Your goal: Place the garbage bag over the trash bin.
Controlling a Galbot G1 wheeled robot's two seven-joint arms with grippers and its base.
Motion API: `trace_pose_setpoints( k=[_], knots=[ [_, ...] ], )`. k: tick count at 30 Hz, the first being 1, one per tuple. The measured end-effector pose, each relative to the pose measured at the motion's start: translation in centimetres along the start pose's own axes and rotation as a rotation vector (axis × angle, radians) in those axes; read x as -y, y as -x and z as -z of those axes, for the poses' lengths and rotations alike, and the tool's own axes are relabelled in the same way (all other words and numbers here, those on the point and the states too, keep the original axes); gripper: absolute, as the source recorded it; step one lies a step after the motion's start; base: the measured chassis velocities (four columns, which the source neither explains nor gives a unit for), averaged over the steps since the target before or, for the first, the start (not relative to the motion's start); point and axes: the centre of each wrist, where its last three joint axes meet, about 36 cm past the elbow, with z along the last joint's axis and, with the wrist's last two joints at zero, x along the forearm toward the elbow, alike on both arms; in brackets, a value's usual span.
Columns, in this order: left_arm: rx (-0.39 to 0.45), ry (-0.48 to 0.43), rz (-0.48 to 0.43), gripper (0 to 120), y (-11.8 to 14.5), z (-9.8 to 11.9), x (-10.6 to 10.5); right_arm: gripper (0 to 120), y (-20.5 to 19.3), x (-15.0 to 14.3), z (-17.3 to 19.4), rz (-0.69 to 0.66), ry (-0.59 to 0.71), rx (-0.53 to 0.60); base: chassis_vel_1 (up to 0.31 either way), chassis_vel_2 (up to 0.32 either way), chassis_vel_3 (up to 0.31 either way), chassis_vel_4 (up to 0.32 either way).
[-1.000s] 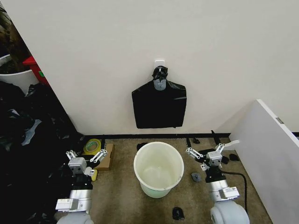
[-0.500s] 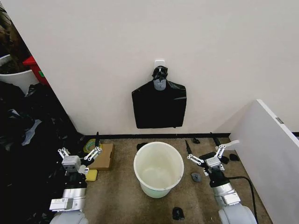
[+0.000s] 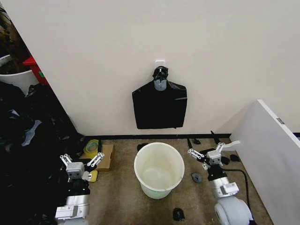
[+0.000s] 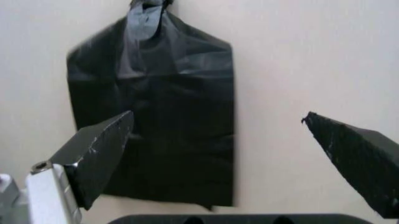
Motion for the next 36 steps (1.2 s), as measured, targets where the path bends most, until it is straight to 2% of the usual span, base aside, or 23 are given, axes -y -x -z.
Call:
trace_pose_setpoints(
  k=[2, 4, 5, 6, 8, 10, 12, 15, 24, 29, 32, 34, 36],
  knots=[
    [-0.001, 0.003, 0.002, 100, 0.0, 0.0, 0.0, 100, 0.7, -0.2, -0.1, 0.002, 0.039, 0.0, 0.0, 0.0, 0.0, 0.0],
    [-0.01, 0.015, 0.018, 100, -0.2, -0.4, 0.0, 100, 4.1, -0.8, -0.5, 0.019, 0.197, 0.013, 0.0, 0.0, 0.0, 0.0],
    [-0.014, 0.019, 0.021, 100, -0.3, -0.5, -0.1, 100, 5.6, -0.9, -0.6, 0.031, 0.25, 0.023, 0.0, 0.0, 0.0, 0.0],
    [-0.014, 0.019, 0.021, 100, -0.3, -0.5, -0.1, 100, 5.6, -0.9, -0.6, 0.031, 0.25, 0.023, 0.0, 0.0, 0.0, 0.0],
    [-0.021, 0.03, 0.03, 100, -0.5, -0.8, -0.2, 100, 9.5, -1.2, -1.0, 0.062, 0.395, 0.039, 0.0, 0.0, 0.0, 0.0],
    [-0.022, 0.031, 0.031, 100, -0.5, -0.8, -0.2, 100, 9.9, -1.3, -1.0, 0.065, 0.415, 0.041, 0.0, 0.0, 0.0, 0.0],
    [-0.028, 0.041, 0.038, 100, -0.5, -0.9, -0.5, 100, 13.2, -2.1, -1.0, 0.071, 0.573, 0.05, 0.0, 0.0, 0.0, 0.0],
    [-0.037, 0.047, 0.043, 100, -0.5, -1.0, -0.7, 100, 16.2, -3.3, -0.6, 0.072, 0.721, 0.065, 0.0, 0.0, 0.0, 0.0],
    [-0.055, 0.051, 0.057, 100, -0.7, -1.5, -0.7, 100, 19.9, -5.7, 1.7, 0.102, 0.876, 0.106, 0.0, 0.0, 0.0, 0.0],
    [-0.058, 0.052, 0.062, 100, -0.7, -1.7, -0.8, 100, 20.6, -6.4, 2.0, 0.111, 0.894, 0.107, 0.0, 0.0, 0.0, 0.0],
    [-0.061, 0.052, 0.067, 100, -0.6, -2.1, -0.7, 100, 21.8, -7.6, 2.4, 0.096, 0.981, 0.075, 0.0, 0.0, 0.0, 0.0],
    [-0.061, 0.052, 0.067, 100, -0.6, -2.1, -0.7, 100, 22.0, -7.7, 2.4, 0.093, 0.99, 0.073, 0.0, 0.0, 0.0, 0.0],
    [-0.065, 0.056, 0.07, 100, -0.5, -2.5, -0.9, 94, 23.0, -8.4, 2.1, 0.085, 1.007, 0.069, 0.0, 0.0, 0.0, 0.0]
  ],
)
